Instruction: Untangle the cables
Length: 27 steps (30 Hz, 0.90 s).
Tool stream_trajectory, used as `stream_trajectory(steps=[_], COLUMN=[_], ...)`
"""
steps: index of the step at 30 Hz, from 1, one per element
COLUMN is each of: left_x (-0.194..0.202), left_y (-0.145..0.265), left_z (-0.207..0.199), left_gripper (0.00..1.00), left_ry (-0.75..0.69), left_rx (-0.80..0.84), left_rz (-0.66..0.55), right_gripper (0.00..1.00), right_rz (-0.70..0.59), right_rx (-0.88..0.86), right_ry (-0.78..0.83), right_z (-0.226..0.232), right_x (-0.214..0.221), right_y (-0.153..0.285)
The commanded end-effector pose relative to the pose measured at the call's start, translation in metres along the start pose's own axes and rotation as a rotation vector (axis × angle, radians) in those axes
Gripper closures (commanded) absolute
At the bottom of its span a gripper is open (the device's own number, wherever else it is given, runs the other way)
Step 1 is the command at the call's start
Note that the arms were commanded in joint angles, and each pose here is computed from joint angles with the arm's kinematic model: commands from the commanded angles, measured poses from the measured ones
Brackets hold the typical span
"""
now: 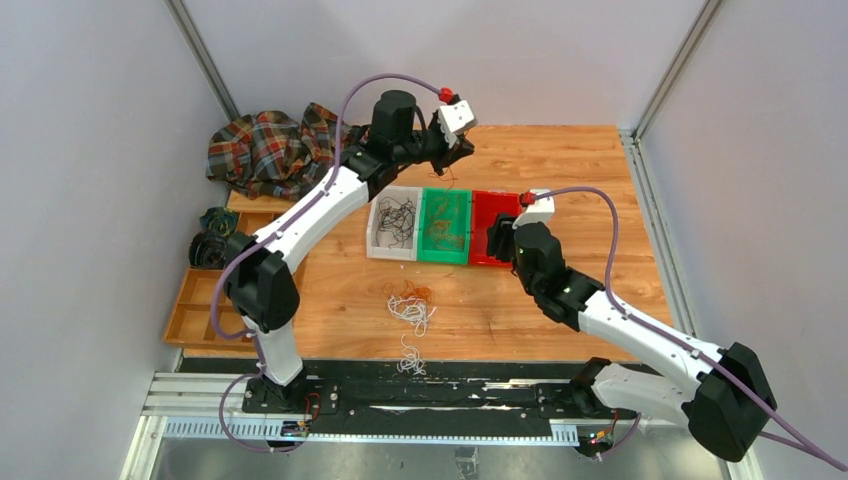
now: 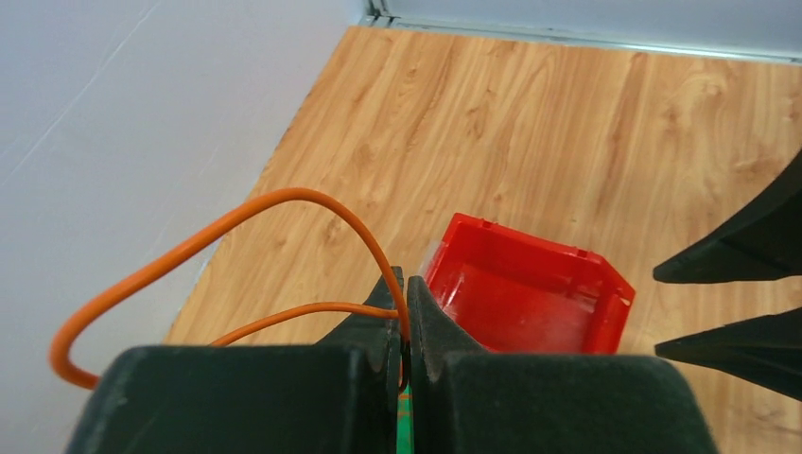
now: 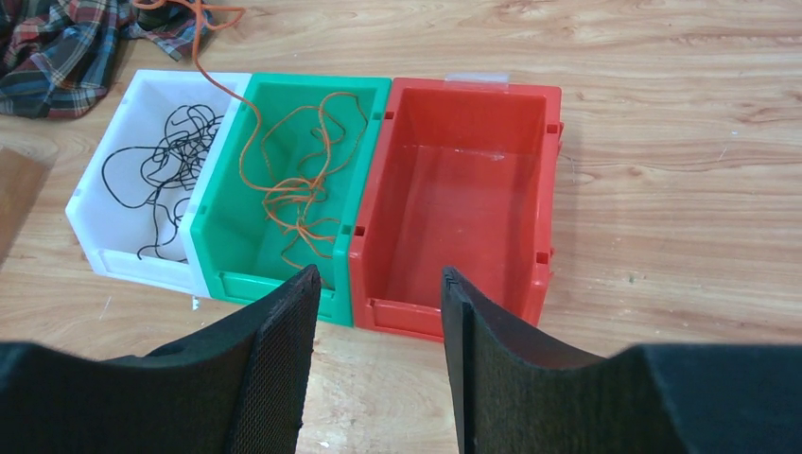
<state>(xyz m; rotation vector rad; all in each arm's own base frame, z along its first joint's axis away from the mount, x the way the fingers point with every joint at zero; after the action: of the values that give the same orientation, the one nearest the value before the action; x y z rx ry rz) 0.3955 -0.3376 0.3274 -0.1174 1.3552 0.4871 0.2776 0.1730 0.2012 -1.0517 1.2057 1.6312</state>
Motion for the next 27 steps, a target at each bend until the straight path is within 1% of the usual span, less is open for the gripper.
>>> stream_trajectory(steps=[1,5,10,16,18,22,25,26,27], left_x=[-0.002,0.027,0.074,0.105,0.113,0.132,0.147,0.149,0.149], left_y=[-0.014,-0.021,-0.029,-0.045,-0.048,-0.046,-0.035,-0.032,-0.029], left_z=[0.006,-0.005,-0.026,-0.032,-0.034,-0.04,-0.05,-0.051,-0.05], left_gripper=[0.99,1.0,1.0,0.99,0.97,0.75,0.51,0.4,0.36], left_ry=[-0.116,-0.082,-0.022,0.055,0.068,0.106,0.11,0.106,0.102], left_rx=[-0.013,0.021,0.063,0.094,0.106,0.117,0.134,0.134,0.127], left_rz=[-0.012,0.047,0.123,0.182,0.203,0.268,0.316,0.328,0.336], right_gripper=[0.5,0.5,0.5,0.51,0.51,0.51,0.51,0.51,0.5], right_rz=[-0.002,0.008,-0.002,0.005,0.013,0.016,0.014,0.015,0.011], right_rx=[0.035,0.051,0.051,0.057,0.058,0.069,0.071,0.074,0.076], right_ry=[-0.024,-0.026,-0.047,-0.05,-0.048,-0.053,-0.059,-0.059,-0.061], right_z=[-0.009,-0.015,-0.02,-0.025,-0.027,-0.031,-0.033,-0.034,-0.034], right_x=[0.004,0.006,0.005,0.01,0.011,0.01,0.007,0.006,0.003], right_y=[-0.003,-0.003,0.002,0.004,0.005,0.005,0.006,0.006,0.006])
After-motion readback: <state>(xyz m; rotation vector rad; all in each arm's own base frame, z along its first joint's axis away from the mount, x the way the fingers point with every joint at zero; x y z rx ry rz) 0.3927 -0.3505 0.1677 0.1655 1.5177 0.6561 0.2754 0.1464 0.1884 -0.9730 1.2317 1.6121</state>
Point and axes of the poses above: each gripper's point midway between its finger pads, its own y axis back along the fingers, its own z axis along the line the jaws close on, x = y × z, the point moved 3 cm from there along y, back along the fingers
